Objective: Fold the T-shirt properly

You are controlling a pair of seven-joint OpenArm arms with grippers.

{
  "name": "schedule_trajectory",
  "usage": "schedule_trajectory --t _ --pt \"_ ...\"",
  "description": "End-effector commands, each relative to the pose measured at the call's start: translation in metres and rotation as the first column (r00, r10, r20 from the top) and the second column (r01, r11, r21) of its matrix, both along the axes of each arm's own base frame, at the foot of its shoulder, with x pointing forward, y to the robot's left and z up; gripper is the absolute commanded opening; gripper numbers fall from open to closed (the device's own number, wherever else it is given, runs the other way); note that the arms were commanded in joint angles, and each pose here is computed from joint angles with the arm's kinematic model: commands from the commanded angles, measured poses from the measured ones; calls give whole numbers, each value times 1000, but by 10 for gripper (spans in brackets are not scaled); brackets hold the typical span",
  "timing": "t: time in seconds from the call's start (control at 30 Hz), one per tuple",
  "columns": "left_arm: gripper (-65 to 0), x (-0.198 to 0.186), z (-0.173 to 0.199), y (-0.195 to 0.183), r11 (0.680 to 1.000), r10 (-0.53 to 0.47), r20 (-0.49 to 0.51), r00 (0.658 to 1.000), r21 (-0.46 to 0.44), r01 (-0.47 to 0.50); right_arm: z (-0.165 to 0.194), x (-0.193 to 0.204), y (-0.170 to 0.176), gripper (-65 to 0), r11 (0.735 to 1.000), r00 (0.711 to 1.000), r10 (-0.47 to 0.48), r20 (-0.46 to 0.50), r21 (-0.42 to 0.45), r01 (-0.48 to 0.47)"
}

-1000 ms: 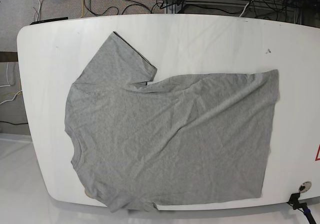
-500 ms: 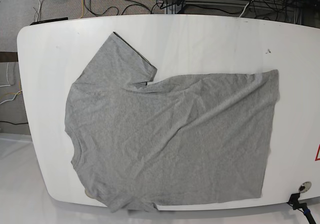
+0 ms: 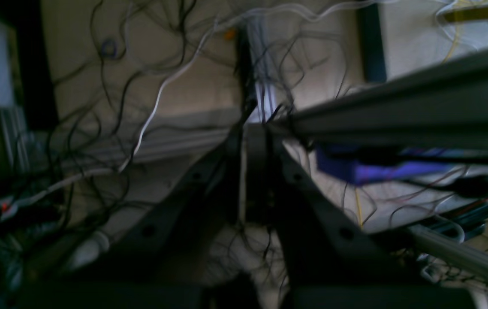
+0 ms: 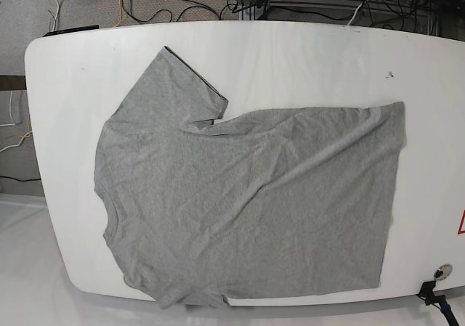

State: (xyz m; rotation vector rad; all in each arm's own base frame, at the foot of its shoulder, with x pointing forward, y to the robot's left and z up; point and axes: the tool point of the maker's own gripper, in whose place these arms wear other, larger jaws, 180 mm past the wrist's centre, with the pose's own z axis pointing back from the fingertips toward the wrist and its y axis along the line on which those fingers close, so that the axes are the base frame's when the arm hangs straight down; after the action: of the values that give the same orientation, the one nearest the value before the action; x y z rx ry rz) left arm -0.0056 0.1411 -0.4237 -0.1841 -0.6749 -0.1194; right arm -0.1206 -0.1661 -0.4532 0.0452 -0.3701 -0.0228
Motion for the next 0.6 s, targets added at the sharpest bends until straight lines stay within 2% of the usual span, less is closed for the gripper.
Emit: schedule_trajectory --t 0.0,0.1,0.23,0.37,0.5,0.53,0.57 --pt "-650 23 23 -2 1000 6 93 996 -14 -5 14 12 5 -650 1000 1000 30 -10 5 -30" --pt "-650 51 45 5 1000 8 165 986 7 -9 24 31 10 -650 999 999 41 0 13 -41" --pt "-650 88 80 40 994 35 269 962 90 -62 40 62 4 -650 999 997 50 64 -15 -49" --pt "-650 114 109 64 985 55 344 937 136 -107 54 96 -20 -650 996 987 42 153 -85 -29" --pt "-650 136 124 72 981 51 389 920 155 -120 66 136 -53 -650 987 968 27 251 -161 14" --pt "-650 138 127 69 983 41 413 910 147 -112 68 135 -39 -650 991 963 19 268 -133 18" --pt "-650 141 127 69 983 42 420 907 147 -113 69 140 -39 -650 991 959 26 281 -135 13"
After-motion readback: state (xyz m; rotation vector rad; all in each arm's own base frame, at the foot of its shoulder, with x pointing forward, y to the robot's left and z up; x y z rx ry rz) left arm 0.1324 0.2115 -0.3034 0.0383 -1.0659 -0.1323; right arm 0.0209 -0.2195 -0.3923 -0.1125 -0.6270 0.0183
